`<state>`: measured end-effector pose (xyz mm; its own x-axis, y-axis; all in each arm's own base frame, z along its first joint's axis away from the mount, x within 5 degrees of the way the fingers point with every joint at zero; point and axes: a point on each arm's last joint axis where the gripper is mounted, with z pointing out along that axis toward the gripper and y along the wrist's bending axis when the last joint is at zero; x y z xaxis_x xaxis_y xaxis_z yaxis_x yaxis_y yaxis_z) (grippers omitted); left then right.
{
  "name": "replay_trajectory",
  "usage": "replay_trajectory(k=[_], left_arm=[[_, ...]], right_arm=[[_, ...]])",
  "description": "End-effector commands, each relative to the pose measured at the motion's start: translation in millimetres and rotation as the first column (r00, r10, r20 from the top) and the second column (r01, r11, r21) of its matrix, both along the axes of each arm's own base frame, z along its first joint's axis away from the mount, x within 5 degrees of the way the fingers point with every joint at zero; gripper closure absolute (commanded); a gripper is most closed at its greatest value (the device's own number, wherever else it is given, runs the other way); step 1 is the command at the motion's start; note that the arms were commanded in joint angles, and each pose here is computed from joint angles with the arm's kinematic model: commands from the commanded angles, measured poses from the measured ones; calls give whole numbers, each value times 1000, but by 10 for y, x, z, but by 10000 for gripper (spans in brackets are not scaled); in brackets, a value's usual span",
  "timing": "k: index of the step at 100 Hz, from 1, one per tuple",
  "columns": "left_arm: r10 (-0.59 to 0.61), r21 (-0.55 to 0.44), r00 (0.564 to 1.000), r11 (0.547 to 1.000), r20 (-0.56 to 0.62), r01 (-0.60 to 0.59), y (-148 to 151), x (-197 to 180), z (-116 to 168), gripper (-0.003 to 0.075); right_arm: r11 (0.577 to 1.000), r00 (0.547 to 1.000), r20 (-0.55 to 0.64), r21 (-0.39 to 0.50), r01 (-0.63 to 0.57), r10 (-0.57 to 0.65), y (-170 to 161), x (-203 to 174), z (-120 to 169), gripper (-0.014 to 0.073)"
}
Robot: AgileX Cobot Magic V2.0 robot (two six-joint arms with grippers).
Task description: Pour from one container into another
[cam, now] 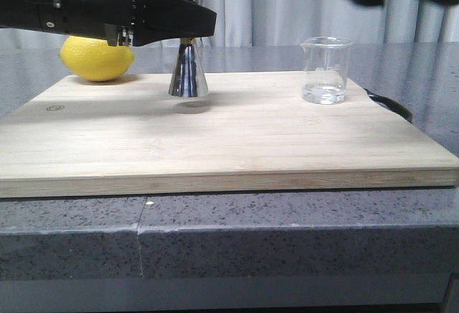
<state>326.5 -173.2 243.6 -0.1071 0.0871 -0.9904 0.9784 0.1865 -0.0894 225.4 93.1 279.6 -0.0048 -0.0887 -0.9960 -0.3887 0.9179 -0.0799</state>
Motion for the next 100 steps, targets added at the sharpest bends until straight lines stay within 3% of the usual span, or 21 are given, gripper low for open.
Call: replay_trajectory(k=[1,30,78,100], left_arm=[[-49,-150,997,987,66,59,-28,-79,367,531],[-49,-150,997,987,66,59,-28,-79,367,531],[-52,-149,997,987,63,61,-13,-61,331,532],[-46,-139,992,988,121,62,-13,-48,311,531]], right_arm=[[1000,993,116,26,-2,-1,-59,-131,293,45],[1000,995,103,18,1,-3,-140,-327,426,45],[1000,995,98,-14,-7,9,-134,-335,413,45],[1000,995,99,-17,-8,10,-133,-335,413,45]])
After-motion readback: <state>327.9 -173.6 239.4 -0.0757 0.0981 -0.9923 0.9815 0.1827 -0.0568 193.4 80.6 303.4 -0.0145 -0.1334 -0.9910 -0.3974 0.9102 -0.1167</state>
